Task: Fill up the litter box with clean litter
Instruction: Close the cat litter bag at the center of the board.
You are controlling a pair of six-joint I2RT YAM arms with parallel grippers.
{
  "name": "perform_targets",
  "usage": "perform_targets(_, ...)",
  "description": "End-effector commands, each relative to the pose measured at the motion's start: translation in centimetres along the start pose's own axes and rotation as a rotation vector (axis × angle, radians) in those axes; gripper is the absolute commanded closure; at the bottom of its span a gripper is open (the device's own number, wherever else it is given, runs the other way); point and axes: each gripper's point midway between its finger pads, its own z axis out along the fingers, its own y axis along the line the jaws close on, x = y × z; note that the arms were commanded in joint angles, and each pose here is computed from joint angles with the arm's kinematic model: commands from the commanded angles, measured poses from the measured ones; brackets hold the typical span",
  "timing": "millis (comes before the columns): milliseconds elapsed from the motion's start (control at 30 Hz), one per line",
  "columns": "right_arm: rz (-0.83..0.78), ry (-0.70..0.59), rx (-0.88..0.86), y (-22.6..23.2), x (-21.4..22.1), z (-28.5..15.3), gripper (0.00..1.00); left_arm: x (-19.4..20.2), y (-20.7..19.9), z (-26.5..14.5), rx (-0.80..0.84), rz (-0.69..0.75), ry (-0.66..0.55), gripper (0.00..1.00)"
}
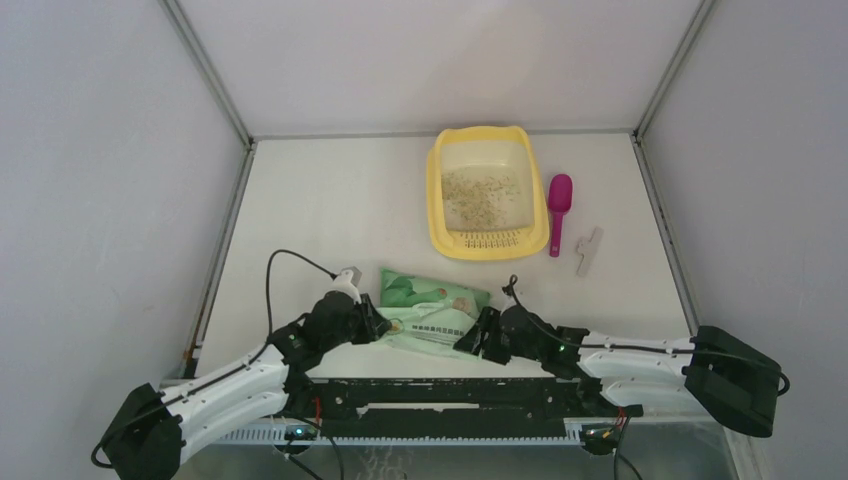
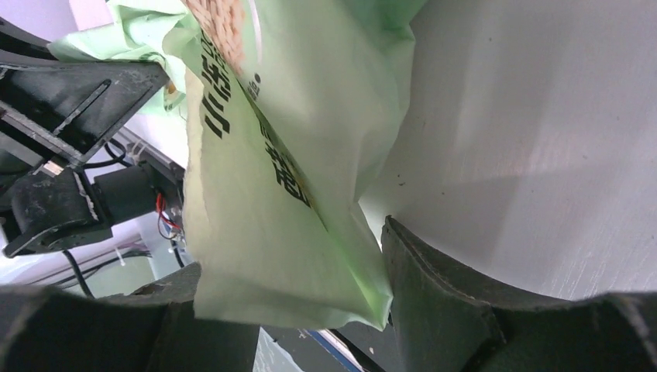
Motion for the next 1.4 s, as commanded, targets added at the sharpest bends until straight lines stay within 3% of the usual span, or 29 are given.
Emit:
perform_targets(0,0.066,-0.052,0.025,-2.1,0.3,-0.2,0.37,1.7,1.5,0.2,-0.024,0.011,0.042,0.68)
perform_targets(233,0.129,-0.113,-0.02,-2.6,-0.5,-1.0,0.41,1.8,1.1,0.1,0.004,-0.005,0.035,0.68)
perform_targets(767,0.158,-0.093,-0.098,-0.2,-0.7,0.8,0.42,2.1,0.1,0.4,0.061,-0.03,0.044,0.67)
perform_targets(1000,0.172,-0.121,-0.157,1.2,-1.5,0.2,0.58,1.3,-0.6,0.1,0.087,-0.034,0.019,0.66)
perform_targets(1100,0.172,-0.134,-0.173,2.1,-1.9,-0.4,0.47,0.8,-1.1,-0.1,0.108,-0.042,-0.004,0.65)
perform_targets(1367,0.178,-0.145,-0.181,2.4,-2.3,-0.5,0.46,0.8,-2.2,-0.1,0.165,-0.056,-0.003,0.65)
